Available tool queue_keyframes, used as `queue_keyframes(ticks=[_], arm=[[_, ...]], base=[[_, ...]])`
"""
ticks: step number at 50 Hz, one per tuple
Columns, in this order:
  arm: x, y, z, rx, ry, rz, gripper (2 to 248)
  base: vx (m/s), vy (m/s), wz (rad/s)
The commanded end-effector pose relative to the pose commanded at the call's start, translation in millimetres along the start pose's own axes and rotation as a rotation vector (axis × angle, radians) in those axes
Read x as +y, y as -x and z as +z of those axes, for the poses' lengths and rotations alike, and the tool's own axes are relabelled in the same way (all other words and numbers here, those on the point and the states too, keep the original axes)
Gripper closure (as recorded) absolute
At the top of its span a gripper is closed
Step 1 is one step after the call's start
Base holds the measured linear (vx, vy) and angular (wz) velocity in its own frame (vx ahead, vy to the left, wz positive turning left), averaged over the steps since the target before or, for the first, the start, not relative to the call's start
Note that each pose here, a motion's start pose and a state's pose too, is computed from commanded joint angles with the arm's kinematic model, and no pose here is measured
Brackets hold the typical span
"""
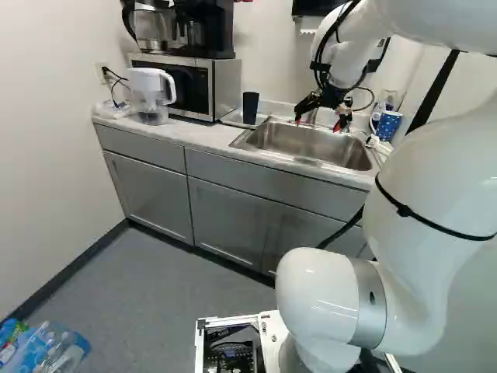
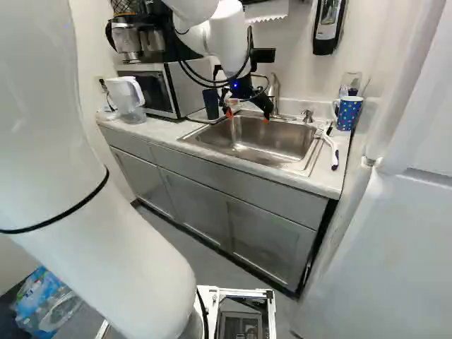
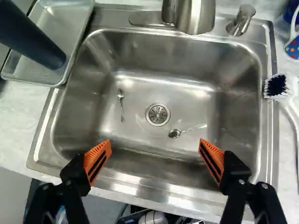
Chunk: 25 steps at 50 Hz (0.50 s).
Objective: Rinse the cup and place it in the tray
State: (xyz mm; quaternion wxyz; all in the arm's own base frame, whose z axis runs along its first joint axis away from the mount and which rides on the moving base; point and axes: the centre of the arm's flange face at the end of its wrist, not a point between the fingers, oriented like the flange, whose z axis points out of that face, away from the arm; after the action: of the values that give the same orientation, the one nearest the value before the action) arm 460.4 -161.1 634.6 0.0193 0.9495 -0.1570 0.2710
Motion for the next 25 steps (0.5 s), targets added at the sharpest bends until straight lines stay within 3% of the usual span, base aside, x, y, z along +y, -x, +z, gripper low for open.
queue_keyframes(ticks=[25], arm=[[0.0,0.0,0.0,0.000,0.000,0.000,3]], base=[[-0.072,0.124,0.005]])
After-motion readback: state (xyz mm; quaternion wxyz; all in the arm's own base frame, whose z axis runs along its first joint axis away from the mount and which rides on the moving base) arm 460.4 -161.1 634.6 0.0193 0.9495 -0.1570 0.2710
